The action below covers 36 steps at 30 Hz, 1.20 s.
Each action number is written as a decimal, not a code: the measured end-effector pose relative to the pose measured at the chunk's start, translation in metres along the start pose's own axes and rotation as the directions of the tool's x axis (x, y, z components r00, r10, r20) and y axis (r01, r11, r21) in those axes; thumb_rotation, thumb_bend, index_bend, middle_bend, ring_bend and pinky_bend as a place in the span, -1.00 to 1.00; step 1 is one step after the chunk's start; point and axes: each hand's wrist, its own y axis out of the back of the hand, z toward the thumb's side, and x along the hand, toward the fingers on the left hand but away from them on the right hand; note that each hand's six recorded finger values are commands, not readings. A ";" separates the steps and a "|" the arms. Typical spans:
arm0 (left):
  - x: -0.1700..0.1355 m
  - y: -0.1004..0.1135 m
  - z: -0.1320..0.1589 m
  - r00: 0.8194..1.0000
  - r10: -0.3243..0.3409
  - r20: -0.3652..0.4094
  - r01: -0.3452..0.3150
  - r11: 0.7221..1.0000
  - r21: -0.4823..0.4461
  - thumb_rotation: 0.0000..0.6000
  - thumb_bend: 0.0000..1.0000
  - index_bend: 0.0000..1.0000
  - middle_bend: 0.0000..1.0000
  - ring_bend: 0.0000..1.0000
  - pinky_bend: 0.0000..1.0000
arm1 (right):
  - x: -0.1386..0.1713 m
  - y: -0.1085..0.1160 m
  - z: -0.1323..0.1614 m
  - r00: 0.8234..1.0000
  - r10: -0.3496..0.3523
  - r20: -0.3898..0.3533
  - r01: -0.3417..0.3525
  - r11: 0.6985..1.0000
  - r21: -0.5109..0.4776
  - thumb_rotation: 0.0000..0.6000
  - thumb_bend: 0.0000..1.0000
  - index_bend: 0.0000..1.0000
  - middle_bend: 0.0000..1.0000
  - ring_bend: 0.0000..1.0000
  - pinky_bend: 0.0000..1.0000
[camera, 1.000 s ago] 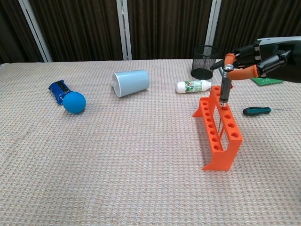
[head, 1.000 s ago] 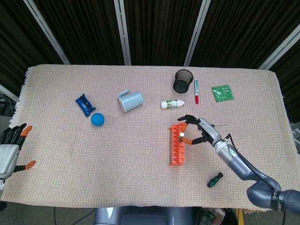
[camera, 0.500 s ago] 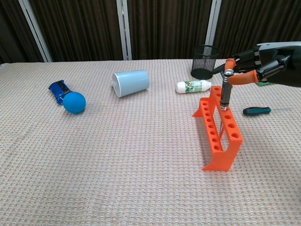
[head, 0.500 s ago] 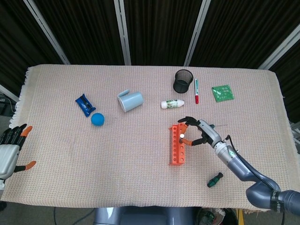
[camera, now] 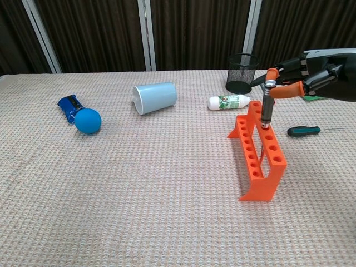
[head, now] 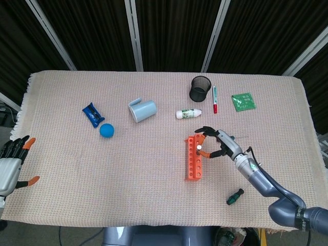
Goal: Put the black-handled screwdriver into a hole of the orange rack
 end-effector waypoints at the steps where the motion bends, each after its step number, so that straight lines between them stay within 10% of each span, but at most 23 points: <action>1: 0.000 0.000 0.000 1.000 0.000 0.000 0.000 1.000 0.000 1.00 -1.00 -0.97 -1.00 -1.00 -1.00 | 0.000 0.000 0.000 1.000 -0.001 0.000 0.001 1.000 -0.002 1.00 -0.29 0.17 -0.61 -1.00 -1.00; 36: 0.001 -0.002 0.000 1.000 -0.008 0.000 0.008 1.000 -0.009 1.00 -1.00 -0.99 -1.00 -1.00 -1.00 | 0.004 -0.010 -0.004 0.999 0.037 0.010 -0.037 0.999 -0.009 1.00 -0.29 0.18 -0.61 -1.00 -1.00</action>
